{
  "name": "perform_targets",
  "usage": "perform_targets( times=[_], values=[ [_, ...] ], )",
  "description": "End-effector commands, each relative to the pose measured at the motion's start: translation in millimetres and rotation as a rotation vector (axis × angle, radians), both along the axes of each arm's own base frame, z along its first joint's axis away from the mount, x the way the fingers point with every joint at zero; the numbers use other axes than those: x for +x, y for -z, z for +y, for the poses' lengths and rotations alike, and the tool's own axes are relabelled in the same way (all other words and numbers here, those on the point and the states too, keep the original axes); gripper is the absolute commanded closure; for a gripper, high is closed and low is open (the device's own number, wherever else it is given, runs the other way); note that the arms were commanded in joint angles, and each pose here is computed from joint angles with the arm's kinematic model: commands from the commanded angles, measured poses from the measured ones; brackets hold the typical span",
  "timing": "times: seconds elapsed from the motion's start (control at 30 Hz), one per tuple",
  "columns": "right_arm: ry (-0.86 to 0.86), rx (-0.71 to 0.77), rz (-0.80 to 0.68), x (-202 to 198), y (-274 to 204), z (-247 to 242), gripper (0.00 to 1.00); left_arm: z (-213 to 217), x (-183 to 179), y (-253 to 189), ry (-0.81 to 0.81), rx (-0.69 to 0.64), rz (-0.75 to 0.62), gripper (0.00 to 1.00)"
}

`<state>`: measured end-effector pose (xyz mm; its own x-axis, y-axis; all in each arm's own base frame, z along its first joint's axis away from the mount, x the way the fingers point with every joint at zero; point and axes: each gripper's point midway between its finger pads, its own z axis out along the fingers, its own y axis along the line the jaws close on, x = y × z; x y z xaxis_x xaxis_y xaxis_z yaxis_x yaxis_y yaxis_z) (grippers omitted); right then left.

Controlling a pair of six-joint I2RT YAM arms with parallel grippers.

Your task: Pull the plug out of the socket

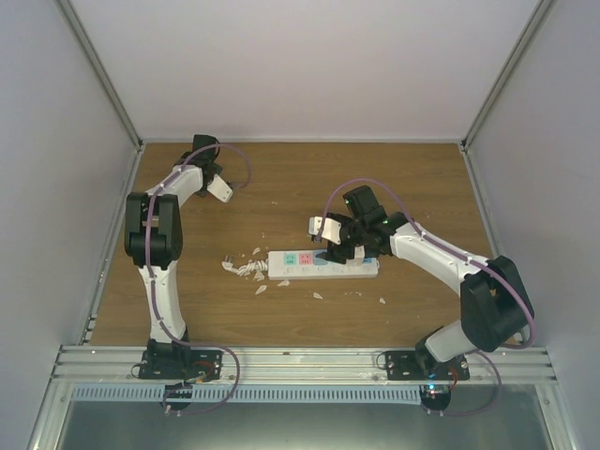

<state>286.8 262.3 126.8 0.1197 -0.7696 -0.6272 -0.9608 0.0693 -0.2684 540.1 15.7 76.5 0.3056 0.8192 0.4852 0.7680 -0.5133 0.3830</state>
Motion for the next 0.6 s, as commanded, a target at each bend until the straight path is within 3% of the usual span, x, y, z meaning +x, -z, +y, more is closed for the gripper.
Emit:
perform_targets(
  times=[0.0, 0.33, 0.57],
  values=[
    [0.014, -0.009, 0.008, 1.8, 6.4, -1.8, 0.22, 4.3, 28.7, -17.4, 0.189, 0.22, -0.041, 0.65],
    [0.013, -0.013, 0.007, 1.8, 8.5, -2.2, 0.22, -14.0, 27.2, -8.6, 0.268, 0.246, -0.019, 0.6],
    [0.016, -0.021, 0.007, 2.2, 10.7, -3.3, 0.21, -18.2, 27.5, -13.1, 0.284, 0.281, -0.038, 0.31]
  ],
)
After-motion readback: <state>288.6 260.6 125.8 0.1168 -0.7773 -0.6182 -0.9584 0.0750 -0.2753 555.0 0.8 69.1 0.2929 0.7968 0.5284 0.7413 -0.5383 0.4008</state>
